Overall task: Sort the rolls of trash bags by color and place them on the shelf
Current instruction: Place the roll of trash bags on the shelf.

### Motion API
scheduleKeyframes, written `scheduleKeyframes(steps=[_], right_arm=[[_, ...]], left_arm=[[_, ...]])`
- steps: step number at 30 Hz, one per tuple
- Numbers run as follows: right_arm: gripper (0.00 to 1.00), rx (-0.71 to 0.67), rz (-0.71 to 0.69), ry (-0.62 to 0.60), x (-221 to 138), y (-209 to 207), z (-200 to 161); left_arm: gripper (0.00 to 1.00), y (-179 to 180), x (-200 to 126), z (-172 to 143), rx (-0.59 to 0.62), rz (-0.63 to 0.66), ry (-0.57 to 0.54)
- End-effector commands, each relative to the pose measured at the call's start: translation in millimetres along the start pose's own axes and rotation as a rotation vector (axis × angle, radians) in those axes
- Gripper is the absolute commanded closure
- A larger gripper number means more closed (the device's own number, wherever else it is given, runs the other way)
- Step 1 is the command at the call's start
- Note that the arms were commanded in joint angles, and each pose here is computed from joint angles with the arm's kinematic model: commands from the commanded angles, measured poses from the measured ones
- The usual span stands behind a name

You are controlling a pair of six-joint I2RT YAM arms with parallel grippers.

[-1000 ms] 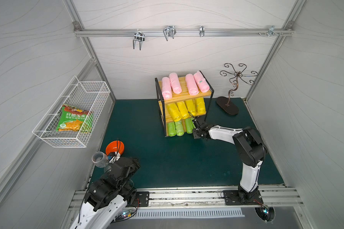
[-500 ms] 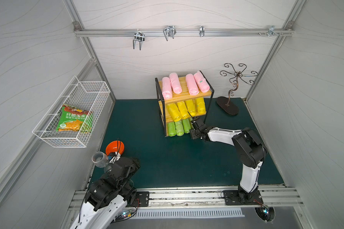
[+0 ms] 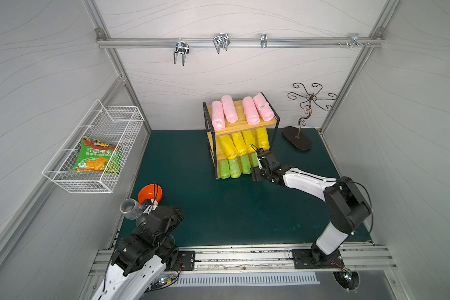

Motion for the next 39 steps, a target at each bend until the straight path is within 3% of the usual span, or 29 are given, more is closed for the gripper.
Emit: scheduleKeyframes(steps=[1,4,6,8,9,10,13,21,30,39], right_arm=[[0.22,0.105,0.151,0.013,-13,0,-11],[0.30,0.175,0.192,0.027,-18,-6,-20],[0.52,0.205,0.202,0.044,-19,-8,-26],[0.87,0.248,0.227,0.077,-17,-8,-34],[0.97,0.273,0.244,0.088,-15,-8,-37],[1.00,0.307,0.269,0.099,-13,-8,-41],[1.00,0.390,0.301,0.130,-5,-10,-51],[1.00,0.419,0.270,0.210,12,-11,-59],[1.00,0.506,0.218,0.170,37,-33,-71],[1.00,0.522,0.233,0.154,49,-44,-59]], left_arm=[[0.37,-7,-1,2,0.000,-0.030,-0.013],[0.37,-6,-1,3,0.002,-0.027,-0.014],[0.37,-6,-1,3,0.001,-0.028,-0.013],[0.37,-6,-2,3,0.000,-0.031,-0.014],[0.37,-6,-2,3,0.000,-0.032,-0.013],[0.37,-7,-2,3,0.000,-0.033,-0.013],[0.37,-7,-2,3,0.000,-0.035,-0.014],[0.37,-6,-3,3,0.002,-0.033,-0.016],[0.37,-5,-4,3,-0.004,-0.039,-0.015],[0.37,-4,-2,2,-0.004,-0.030,-0.013]])
Point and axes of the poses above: each gripper's point midway between its finger pads, its own x axis out along the fingers, its own y axis along the line the jaws close on, z = x × y, the point moved 6 cm from there along -x, back along the fingers, and after that the axes turned 11 degrees about -x, right-handed, at the moved point
